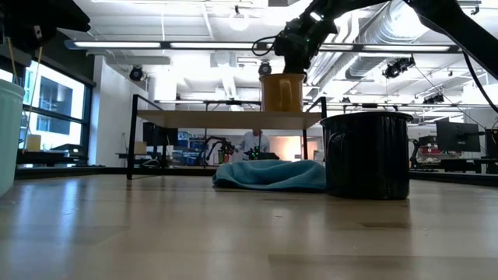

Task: Stack small to large cups/mugs on shelf
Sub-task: Put the yellow mug on the shelf

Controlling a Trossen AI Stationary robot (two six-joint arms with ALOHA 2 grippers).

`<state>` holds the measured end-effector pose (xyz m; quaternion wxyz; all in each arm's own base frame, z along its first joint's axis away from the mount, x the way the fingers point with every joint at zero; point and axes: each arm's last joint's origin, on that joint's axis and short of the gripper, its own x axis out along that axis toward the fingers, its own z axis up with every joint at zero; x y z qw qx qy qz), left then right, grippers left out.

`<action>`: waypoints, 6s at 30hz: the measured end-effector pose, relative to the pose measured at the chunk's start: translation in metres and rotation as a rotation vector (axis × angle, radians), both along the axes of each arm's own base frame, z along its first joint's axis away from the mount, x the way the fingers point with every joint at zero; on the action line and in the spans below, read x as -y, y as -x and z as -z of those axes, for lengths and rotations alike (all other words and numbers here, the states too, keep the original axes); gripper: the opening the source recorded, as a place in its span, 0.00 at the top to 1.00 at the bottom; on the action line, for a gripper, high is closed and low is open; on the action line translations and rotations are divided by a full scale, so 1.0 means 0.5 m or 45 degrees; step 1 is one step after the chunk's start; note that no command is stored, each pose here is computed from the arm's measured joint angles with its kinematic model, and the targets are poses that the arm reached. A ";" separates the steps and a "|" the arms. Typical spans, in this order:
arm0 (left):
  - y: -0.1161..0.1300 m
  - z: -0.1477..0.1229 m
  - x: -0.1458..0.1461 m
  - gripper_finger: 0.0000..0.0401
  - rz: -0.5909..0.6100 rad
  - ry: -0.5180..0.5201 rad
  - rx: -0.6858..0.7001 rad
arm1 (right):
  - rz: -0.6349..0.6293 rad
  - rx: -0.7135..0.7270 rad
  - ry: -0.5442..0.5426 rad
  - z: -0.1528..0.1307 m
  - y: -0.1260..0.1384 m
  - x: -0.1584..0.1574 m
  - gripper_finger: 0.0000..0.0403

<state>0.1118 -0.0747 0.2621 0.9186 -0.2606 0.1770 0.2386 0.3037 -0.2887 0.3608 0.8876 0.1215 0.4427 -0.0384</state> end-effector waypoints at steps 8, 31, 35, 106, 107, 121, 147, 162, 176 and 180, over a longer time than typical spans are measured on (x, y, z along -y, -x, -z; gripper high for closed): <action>0.000 0.000 0.000 0.91 0.000 -0.001 -0.001 | 0.014 -0.006 -0.005 0.000 0.000 0.000 1.00; 0.000 0.000 0.000 0.91 0.000 0.001 0.001 | -0.027 -0.040 0.030 0.002 0.004 -0.001 1.00; 0.000 0.000 0.000 0.91 0.000 0.001 0.001 | -0.030 -0.039 0.024 0.002 0.005 -0.002 1.00; 0.002 0.001 -0.004 0.91 -0.026 -0.048 0.001 | -0.043 0.004 -0.103 0.018 0.011 0.012 1.00; 0.002 0.001 -0.004 0.91 -0.026 -0.048 0.000 | -0.046 -0.001 -0.120 0.023 0.008 0.013 1.00; 0.003 0.003 -0.004 0.91 -0.011 -0.043 -0.024 | -0.034 -0.010 -0.098 0.029 0.007 0.020 1.00; 0.004 0.004 -0.005 0.91 -0.016 -0.056 -0.029 | -0.023 -0.011 -0.072 0.030 0.005 0.024 0.95; 0.004 0.004 -0.005 0.91 -0.016 -0.055 -0.029 | -0.038 -0.010 -0.076 0.030 0.005 0.023 0.95; 0.004 0.004 -0.005 0.91 -0.015 -0.054 -0.029 | -0.062 -0.007 -0.068 0.030 0.004 0.020 0.95; 0.004 0.004 -0.005 0.91 -0.015 -0.054 -0.030 | -0.065 -0.004 -0.072 0.030 0.004 0.020 0.92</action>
